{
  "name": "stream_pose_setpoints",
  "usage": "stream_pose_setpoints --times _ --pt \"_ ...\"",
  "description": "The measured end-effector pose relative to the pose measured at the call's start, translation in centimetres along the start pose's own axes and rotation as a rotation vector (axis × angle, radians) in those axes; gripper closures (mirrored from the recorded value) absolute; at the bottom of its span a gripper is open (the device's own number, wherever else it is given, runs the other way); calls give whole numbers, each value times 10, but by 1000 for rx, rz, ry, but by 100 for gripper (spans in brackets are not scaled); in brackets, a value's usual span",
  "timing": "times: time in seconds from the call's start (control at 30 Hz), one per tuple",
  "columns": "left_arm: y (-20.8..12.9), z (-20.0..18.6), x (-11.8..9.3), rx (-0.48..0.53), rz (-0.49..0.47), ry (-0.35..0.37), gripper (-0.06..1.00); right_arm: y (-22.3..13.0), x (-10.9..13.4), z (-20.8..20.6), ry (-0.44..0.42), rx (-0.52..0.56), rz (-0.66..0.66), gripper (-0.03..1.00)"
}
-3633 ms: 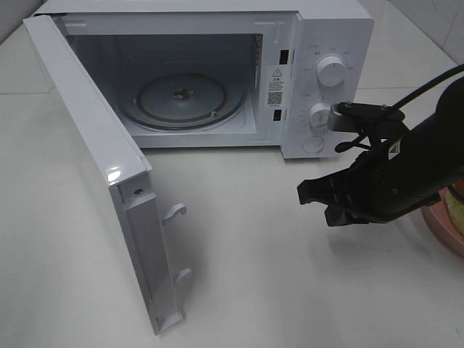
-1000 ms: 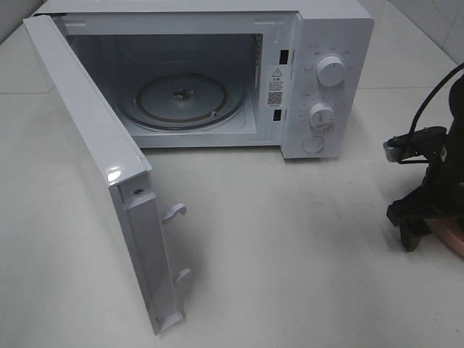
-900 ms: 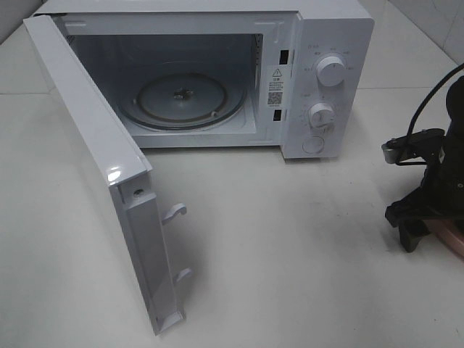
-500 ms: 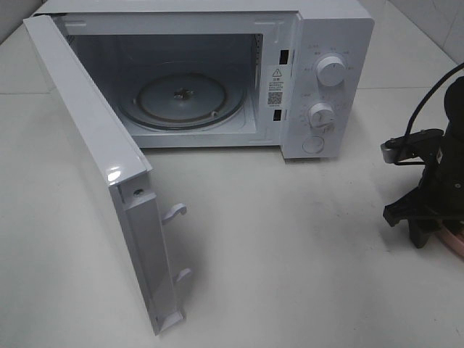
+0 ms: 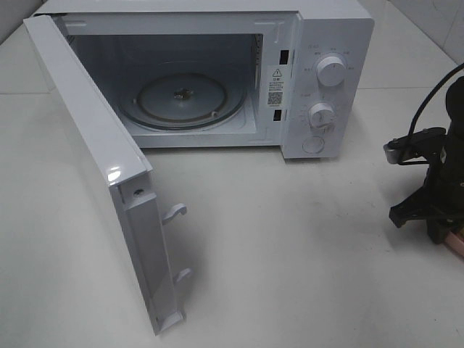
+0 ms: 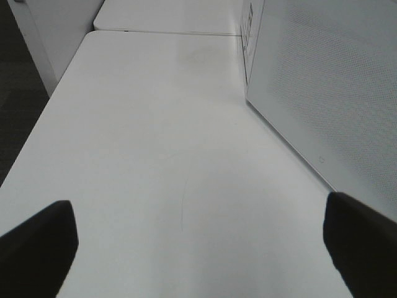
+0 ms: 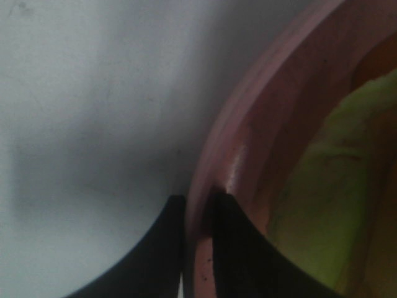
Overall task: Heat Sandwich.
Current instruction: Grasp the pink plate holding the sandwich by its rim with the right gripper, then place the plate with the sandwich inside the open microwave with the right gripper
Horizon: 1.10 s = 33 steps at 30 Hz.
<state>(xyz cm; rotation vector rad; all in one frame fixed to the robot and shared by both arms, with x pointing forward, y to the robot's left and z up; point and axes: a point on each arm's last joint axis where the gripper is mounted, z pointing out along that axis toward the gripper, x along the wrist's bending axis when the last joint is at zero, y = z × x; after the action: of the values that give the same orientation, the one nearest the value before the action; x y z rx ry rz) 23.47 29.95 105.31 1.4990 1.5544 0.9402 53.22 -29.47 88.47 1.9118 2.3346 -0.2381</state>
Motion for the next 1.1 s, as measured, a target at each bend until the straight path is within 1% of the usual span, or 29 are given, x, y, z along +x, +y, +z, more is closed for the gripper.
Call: stream_pose_setpoints --times 0.27,0.37,0.5,0.67,0.83,1.1 --pt "0 0 0 0 0 0 -5 0 -2 -1 -19 -3 12 83" --pt "0 0 0 0 0 0 -5 -1 -3 -4 -31 -8 16 86" --pt "0 0 0 0 0 0 -5 -3 -7 -14 -57 -19 32 90" --pt "0 0 0 0 0 0 -5 -6 -10 -25 -63 -37 49 91" --pt "0 0 0 0 0 0 -5 -10 -11 -33 -64 -27 65 91" --pt "0 0 0 0 0 0 -5 -16 -3 -53 -86 -49 46 91"
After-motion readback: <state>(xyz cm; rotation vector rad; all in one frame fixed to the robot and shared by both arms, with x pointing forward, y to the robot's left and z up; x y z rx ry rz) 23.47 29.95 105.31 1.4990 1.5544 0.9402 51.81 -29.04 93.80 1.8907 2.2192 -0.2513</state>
